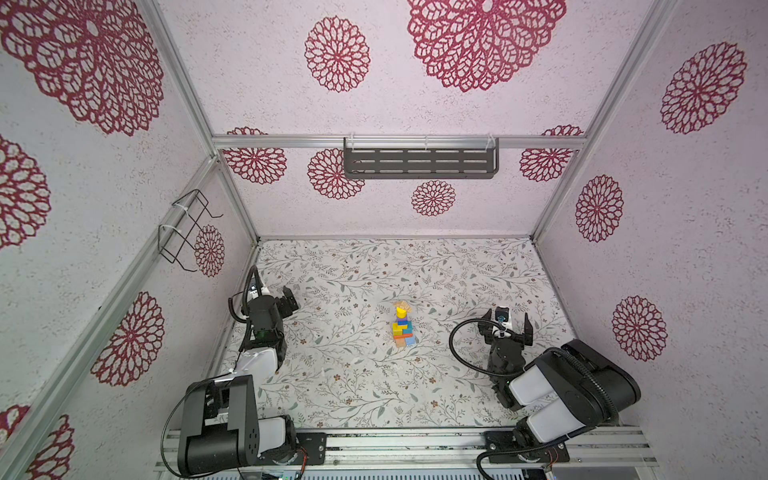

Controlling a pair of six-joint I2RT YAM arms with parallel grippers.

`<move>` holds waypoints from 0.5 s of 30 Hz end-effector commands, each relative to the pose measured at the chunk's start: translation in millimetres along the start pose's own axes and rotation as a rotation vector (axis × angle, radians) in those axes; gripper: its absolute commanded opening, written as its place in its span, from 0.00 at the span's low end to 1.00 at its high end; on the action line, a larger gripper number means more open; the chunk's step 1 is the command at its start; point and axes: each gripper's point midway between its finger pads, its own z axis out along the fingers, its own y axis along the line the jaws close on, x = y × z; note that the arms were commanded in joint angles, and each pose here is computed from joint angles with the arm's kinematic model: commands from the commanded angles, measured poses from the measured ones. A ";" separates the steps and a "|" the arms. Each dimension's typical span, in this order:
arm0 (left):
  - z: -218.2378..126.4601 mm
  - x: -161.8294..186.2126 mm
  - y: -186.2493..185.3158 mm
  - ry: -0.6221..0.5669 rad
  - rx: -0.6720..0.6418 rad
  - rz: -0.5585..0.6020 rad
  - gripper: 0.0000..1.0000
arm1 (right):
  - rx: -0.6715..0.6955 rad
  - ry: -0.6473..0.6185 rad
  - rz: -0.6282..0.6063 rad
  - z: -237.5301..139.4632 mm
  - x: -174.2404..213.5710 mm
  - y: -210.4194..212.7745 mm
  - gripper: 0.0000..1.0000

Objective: Build the wood block tower

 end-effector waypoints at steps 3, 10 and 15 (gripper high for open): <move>2.4 -0.1 -3.0 -0.044 -0.019 0.027 0.97 | 0.028 -0.085 0.193 6.8 -14.9 -28.7 0.99; 3.9 5.2 -22.2 -0.014 -0.029 0.112 0.97 | 0.054 -0.068 0.280 12.8 -4.8 -44.7 0.99; 7.0 5.0 -22.5 0.000 -0.041 0.131 0.98 | 0.044 -0.068 0.281 13.8 -4.2 -44.0 0.99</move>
